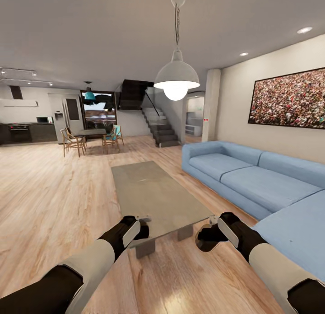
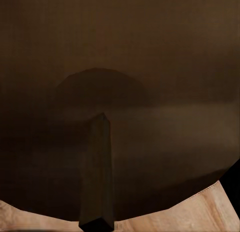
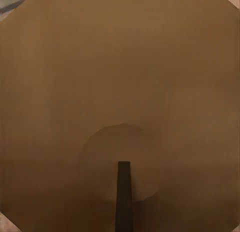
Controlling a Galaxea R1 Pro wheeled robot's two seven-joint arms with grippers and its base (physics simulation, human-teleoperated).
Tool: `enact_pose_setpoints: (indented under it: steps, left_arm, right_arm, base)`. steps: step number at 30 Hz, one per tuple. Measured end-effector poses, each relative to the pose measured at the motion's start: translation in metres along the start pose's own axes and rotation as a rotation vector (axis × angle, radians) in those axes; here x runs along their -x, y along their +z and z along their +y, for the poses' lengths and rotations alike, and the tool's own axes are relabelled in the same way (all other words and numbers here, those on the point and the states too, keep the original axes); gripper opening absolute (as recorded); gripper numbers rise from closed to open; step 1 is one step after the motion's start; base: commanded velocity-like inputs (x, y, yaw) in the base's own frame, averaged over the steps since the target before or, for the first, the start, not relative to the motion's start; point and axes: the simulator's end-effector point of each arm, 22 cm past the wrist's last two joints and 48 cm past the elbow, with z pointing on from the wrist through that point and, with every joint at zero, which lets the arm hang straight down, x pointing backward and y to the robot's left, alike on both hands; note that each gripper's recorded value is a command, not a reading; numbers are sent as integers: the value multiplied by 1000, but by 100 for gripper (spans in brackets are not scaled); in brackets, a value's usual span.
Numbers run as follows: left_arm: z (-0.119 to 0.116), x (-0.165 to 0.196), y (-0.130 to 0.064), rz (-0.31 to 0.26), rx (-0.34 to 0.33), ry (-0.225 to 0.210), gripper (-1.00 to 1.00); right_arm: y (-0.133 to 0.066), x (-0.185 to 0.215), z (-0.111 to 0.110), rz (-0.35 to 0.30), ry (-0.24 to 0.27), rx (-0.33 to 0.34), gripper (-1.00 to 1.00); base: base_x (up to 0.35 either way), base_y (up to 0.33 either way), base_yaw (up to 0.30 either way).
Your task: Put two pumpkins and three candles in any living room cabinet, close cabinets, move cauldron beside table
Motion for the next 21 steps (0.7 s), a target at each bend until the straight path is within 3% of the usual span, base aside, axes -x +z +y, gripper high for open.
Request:
enact_pose_setpoints:
  steps: [21]
  left_arm:
    - [0,4,-4,-10,-1,1,-100]
  right_arm:
    - [-5,3,0,-11,-1,0,-100]
  base:
    - [0,0,292]
